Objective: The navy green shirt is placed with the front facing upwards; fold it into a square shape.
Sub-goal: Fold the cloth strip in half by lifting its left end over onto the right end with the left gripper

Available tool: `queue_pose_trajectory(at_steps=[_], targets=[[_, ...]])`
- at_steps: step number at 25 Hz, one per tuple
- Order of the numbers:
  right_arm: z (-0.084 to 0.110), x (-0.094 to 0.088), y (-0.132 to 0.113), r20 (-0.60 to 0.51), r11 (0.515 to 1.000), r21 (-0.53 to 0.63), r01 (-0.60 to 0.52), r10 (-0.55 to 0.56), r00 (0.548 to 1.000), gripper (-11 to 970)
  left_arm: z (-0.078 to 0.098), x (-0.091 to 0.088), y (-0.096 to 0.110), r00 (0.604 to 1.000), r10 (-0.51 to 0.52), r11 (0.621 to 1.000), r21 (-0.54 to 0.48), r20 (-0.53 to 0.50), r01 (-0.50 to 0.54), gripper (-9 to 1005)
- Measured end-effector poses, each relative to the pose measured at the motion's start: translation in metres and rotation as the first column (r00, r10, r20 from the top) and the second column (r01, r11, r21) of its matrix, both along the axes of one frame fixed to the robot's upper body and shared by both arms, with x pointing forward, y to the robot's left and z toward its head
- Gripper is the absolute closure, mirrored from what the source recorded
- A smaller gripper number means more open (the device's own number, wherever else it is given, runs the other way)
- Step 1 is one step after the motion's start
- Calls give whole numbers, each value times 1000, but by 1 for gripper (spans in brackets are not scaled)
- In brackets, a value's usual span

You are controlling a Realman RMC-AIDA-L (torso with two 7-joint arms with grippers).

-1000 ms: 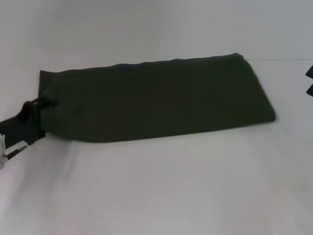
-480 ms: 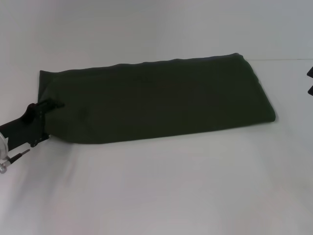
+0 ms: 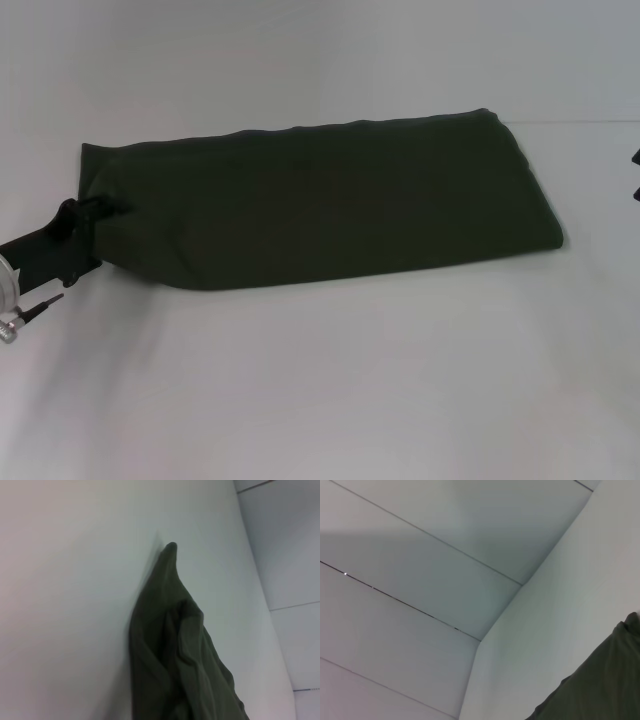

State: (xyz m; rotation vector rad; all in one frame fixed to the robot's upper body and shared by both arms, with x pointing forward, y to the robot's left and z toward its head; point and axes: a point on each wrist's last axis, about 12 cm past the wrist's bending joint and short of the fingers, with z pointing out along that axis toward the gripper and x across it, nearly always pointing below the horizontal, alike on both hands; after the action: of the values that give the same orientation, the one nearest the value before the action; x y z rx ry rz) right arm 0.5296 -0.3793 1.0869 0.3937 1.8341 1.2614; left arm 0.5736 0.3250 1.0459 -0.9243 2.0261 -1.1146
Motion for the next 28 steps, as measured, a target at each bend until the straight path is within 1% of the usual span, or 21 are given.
queue_pose_trajectory(at_steps=[8,15,19,24,28], targets=[[0,-2,-2,-1,1000,1,10,-10,1000,91,1,1,0,1000,-15,1000,17,3,15,478],[-2,-3,-4,-7,1000,-3,21,-21,1000,91,1,2,-1,1000,-29,999,35,3,29,729],[-3,-3,-6,-10,1000,-8,30,-30,1000,91,2,5,1,999,-50,993,108,18,48,903],[-2,-3,-8,-10,999,-14,35,-35,999,91,8,11,15,998,-51,975,218,22,45,989],[-3,-2,-10,-15,999,-19,47,-47,999,90,16,13,30,999,-45,962,272,25,36,990]])
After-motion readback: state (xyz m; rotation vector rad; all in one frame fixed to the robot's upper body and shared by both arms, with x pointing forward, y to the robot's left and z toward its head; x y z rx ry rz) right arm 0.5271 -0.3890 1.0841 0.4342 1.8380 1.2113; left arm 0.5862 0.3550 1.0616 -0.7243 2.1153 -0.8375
